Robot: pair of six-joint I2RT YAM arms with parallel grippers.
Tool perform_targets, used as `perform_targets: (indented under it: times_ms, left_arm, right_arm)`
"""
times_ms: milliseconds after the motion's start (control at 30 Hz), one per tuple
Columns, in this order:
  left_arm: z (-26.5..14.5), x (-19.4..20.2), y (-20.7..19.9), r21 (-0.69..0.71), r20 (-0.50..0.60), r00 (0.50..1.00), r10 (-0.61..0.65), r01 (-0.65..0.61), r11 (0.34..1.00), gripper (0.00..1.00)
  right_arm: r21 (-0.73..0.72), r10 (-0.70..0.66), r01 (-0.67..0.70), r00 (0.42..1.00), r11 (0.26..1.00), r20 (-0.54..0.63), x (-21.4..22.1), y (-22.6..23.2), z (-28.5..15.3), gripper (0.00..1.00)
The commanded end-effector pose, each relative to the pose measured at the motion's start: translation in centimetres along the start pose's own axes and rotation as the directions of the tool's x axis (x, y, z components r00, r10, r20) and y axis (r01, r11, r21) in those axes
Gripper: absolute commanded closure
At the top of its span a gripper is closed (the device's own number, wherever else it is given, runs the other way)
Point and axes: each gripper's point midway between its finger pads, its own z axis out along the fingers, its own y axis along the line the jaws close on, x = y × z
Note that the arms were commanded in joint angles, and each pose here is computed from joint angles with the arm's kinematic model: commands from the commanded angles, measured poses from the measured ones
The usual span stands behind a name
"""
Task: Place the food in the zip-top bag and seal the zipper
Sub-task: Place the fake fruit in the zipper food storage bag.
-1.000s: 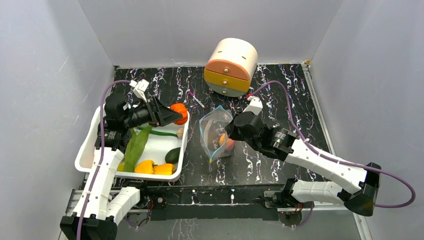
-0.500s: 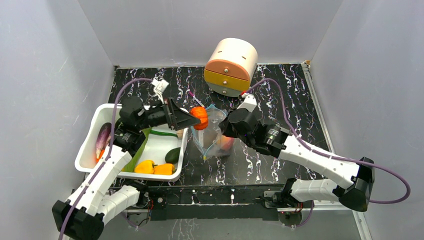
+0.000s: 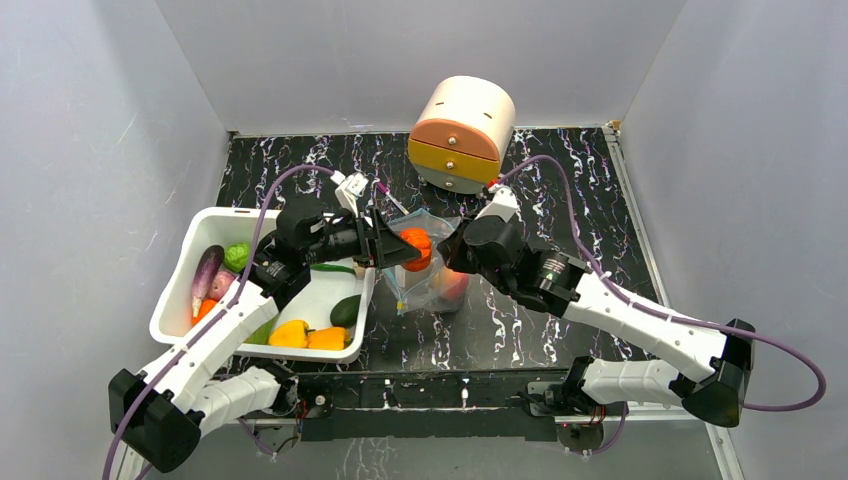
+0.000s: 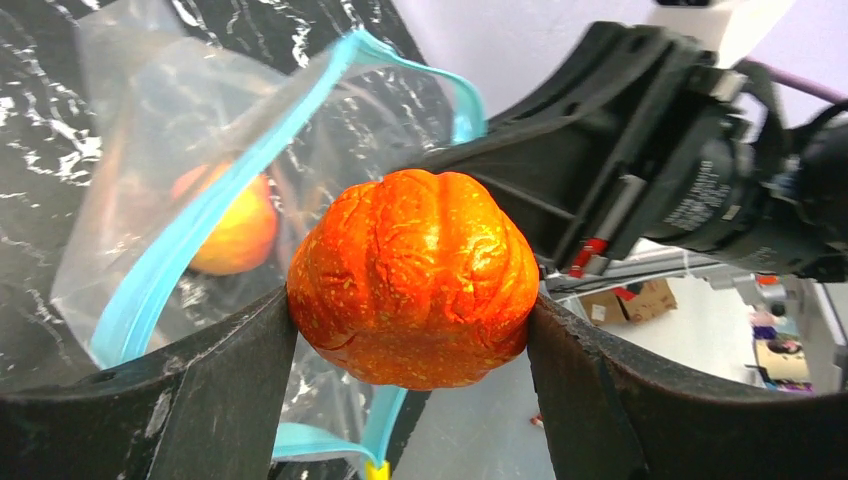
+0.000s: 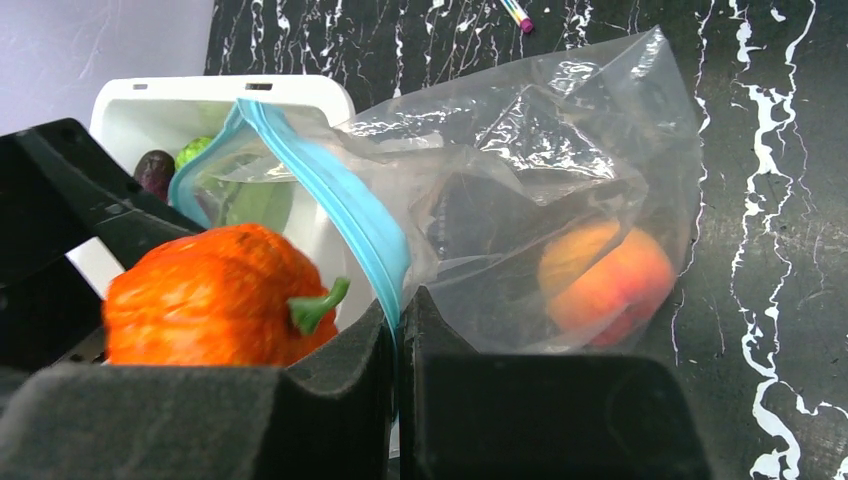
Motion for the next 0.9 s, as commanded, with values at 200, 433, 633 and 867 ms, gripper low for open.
perform_targets:
  times_ms: [200, 433, 633, 867]
  left_arm:
    - [-0.5, -1.0, 1.8, -0.16, -0.005, 0.996, 0.084, -0.084, 0.984, 0.38]
    - [-0.5, -1.3, 0.5, -0.113, -0.004, 0.996, 0.085, -0.085, 0.99, 0.22]
    - [-1.0, -1.5, -0.1, -0.102, 0.01, 0.993, 0.119, -0.118, 0.988, 0.14]
    - [-1.5, -1.9, -0.5, -0.104, 0.024, 0.988, 0.15, -0.147, 0.984, 0.09]
  right_arm:
    - [-0.103, 0.038, -0.031, 0.997, 0.994, 0.065, -2.8, 2.5, -1.9, 1.0]
    - [-0.109, 0.038, -0.031, 0.997, 0.994, 0.064, -2.7, 2.5, -2.0, 1.0]
    - [-0.112, 0.033, -0.026, 0.998, 0.993, 0.062, -2.7, 2.5, -2.1, 1.0]
    - [-0.11, 0.033, -0.026, 0.997, 0.994, 0.063, -2.7, 2.4, -2.2, 1.0]
